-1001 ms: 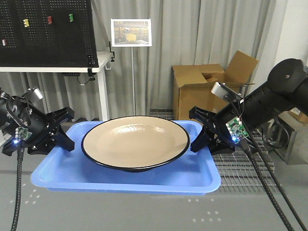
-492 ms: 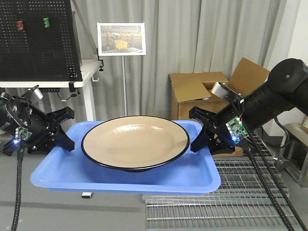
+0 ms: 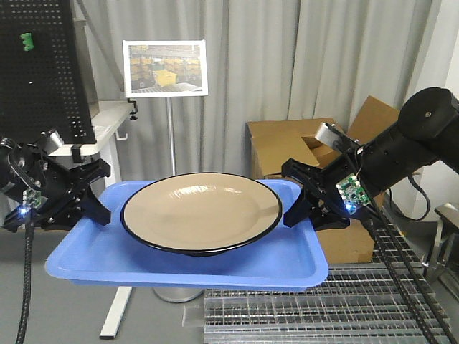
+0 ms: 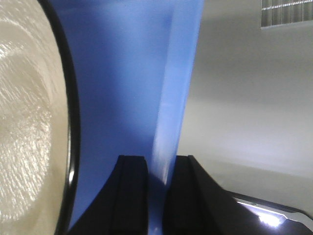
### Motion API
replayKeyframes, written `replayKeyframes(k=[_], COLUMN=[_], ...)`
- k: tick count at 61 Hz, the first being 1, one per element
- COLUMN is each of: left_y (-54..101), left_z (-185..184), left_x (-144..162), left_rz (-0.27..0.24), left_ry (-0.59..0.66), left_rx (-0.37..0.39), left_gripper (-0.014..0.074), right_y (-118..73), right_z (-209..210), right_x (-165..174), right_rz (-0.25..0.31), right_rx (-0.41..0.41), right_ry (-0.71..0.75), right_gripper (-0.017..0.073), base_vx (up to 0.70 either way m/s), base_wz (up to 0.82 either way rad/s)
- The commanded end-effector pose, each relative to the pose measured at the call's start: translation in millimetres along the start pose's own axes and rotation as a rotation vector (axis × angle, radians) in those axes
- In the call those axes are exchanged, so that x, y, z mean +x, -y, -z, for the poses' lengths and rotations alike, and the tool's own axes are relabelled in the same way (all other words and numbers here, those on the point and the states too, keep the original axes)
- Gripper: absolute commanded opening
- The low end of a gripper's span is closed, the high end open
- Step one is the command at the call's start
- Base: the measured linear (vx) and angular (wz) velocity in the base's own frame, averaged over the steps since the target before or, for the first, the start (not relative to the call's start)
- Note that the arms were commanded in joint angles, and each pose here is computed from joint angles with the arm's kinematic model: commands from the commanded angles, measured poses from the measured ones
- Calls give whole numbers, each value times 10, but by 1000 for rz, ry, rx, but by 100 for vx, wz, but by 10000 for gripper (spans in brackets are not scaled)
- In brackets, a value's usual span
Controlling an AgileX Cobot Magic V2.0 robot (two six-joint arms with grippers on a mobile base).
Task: Place disk in tray to left cabinet
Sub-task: 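Hold the tray with both grippers while driving to the white cabinet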
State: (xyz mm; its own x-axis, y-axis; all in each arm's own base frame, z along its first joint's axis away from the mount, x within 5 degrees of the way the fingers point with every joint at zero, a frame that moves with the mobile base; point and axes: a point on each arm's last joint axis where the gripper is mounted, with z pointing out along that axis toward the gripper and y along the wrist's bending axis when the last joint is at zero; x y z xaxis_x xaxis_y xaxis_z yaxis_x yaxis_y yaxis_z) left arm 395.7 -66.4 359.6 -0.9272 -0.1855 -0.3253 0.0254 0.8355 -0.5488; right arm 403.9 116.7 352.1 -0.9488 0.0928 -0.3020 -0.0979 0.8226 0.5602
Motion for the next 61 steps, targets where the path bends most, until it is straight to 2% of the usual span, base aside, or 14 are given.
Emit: replayKeyframes(k=[1, 29, 61], left_y=[553, 553, 553], left_z=[297, 297, 297], left_x=[128, 128, 128], left_rz=[12, 12, 12], left_ry=[12, 12, 12], left_rx=[294, 294, 294], left_gripper=[0, 0, 0], right_y=[-547, -547, -546], right_z=[323, 323, 322], right_x=[86, 86, 89], right_rz=[19, 19, 20], right_rx=[-290, -290, -290], right_ry=[66, 66, 63], right_gripper=[8, 8, 8], base_vx=[38, 32, 21], base_wz=[-8, -25, -64])
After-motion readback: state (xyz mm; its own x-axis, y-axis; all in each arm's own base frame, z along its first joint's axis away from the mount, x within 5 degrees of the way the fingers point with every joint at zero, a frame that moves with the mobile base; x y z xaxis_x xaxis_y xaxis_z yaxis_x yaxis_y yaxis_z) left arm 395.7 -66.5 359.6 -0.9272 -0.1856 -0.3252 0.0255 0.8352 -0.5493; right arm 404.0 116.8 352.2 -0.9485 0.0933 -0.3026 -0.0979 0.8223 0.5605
